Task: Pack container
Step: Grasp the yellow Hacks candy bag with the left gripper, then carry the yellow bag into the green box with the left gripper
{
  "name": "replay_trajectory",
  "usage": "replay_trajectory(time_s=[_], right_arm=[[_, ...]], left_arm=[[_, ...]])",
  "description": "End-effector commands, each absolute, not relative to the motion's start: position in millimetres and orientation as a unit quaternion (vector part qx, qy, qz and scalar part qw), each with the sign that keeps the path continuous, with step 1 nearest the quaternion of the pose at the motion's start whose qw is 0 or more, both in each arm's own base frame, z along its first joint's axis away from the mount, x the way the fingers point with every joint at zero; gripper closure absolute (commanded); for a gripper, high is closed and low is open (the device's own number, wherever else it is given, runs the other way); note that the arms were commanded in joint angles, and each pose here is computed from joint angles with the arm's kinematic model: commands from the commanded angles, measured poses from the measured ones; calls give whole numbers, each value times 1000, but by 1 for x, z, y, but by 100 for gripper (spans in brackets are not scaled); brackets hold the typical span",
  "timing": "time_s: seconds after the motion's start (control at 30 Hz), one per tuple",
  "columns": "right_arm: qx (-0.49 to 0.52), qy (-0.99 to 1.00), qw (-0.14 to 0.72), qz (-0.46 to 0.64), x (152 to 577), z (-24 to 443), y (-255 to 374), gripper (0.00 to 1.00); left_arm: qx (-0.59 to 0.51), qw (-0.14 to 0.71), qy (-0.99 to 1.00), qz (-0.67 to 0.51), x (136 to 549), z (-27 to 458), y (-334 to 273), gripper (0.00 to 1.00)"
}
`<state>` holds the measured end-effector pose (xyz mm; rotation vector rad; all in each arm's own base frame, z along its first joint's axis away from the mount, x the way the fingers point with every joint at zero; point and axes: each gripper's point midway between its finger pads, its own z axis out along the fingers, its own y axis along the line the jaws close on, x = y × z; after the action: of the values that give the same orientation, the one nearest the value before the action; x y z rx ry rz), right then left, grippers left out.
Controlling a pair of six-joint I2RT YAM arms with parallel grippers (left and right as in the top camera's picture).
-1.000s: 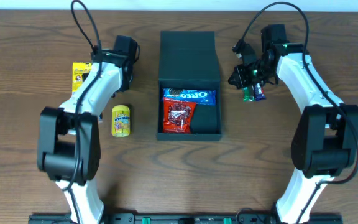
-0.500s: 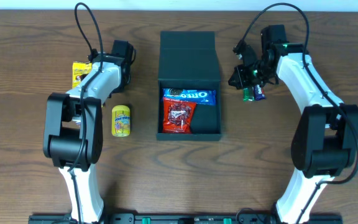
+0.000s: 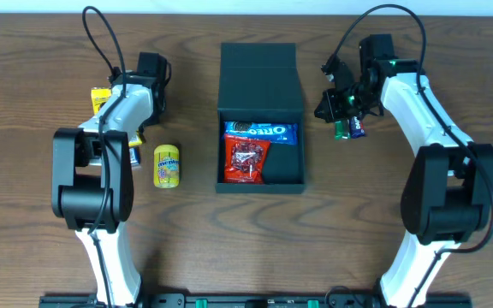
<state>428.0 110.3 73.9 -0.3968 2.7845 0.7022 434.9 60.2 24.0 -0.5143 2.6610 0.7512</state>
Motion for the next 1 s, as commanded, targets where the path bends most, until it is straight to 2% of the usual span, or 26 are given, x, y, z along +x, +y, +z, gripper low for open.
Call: replay_trajectory(time_s=[0.0,0.1,0.13,0.27,0.4,0.6,0.97], right_arm=[[-127,954,114,248,427,70,112,98],[-126,954,113,248,427,70,112,98],[-126,954,114,248,427,70,112,98],[-119,955,112,249,427,70,112,98],[-120,955,112,249,428,70,112,98],[-93,957,118,249,433,71,101,99],[5,960,123,252,440,73,38,98]], left_arm=[[-171,141,940,260,429,7,59,23],[-170,138,940,261,428,5,59,23],[-170,139,940,261,428,5,59,27],[-170,138,940,261,428,5,59,56],[-170,139,939,265,428,6,60,67],[-165,137,928,305,429,26,69,93],[-172,215,912,305,474,123,35,94]])
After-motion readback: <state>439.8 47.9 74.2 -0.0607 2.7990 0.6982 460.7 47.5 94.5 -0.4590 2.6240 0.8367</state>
